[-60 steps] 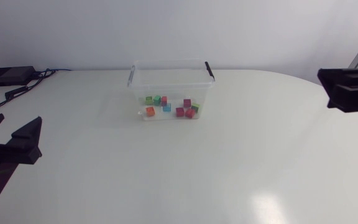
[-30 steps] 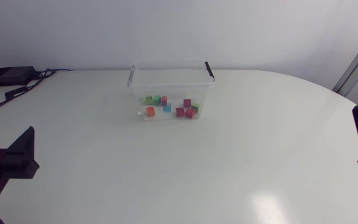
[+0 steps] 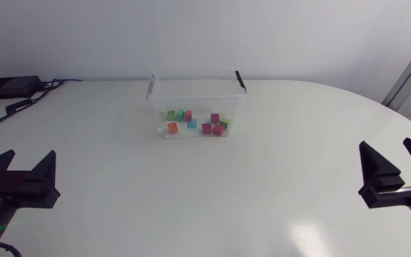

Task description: Place the duplo bricks in the container

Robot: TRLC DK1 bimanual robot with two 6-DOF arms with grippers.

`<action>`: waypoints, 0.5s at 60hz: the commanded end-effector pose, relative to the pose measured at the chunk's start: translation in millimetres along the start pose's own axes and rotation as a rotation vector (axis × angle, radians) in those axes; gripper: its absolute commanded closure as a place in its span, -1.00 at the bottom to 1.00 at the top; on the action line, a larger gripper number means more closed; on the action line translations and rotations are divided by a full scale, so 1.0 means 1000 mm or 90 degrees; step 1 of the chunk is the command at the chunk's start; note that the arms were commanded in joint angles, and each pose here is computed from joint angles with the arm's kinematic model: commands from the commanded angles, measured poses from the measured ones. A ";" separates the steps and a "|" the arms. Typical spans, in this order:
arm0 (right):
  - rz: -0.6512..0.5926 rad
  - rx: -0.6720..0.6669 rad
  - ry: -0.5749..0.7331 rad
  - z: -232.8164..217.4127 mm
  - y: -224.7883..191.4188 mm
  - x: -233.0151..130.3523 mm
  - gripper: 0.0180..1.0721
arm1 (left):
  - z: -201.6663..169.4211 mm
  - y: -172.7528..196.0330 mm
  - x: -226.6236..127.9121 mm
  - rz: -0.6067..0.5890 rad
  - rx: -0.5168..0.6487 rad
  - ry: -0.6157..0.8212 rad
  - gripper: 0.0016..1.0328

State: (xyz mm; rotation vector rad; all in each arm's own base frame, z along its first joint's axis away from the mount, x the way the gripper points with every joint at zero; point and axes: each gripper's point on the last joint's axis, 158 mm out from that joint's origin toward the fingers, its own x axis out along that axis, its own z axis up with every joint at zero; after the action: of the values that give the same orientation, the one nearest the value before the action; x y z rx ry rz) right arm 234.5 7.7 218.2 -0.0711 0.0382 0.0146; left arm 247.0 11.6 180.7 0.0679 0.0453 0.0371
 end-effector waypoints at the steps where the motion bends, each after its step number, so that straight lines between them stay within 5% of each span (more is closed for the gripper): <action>1: -0.003 0.017 0.004 -0.015 -0.001 0.005 -0.90 | -0.010 -0.003 0.003 -0.006 -0.021 0.004 -0.92; 30: -0.014 0.045 0.012 -0.069 -0.005 0.022 -0.90 | -0.029 -0.017 0.008 -0.036 -0.043 0.010 -0.92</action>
State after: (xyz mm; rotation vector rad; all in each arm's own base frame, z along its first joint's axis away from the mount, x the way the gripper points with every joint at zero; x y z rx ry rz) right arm 253.6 -0.9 153.3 -0.0256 0.0622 -0.0062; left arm 252.8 -3.5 158.7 0.0246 0.0506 -0.0207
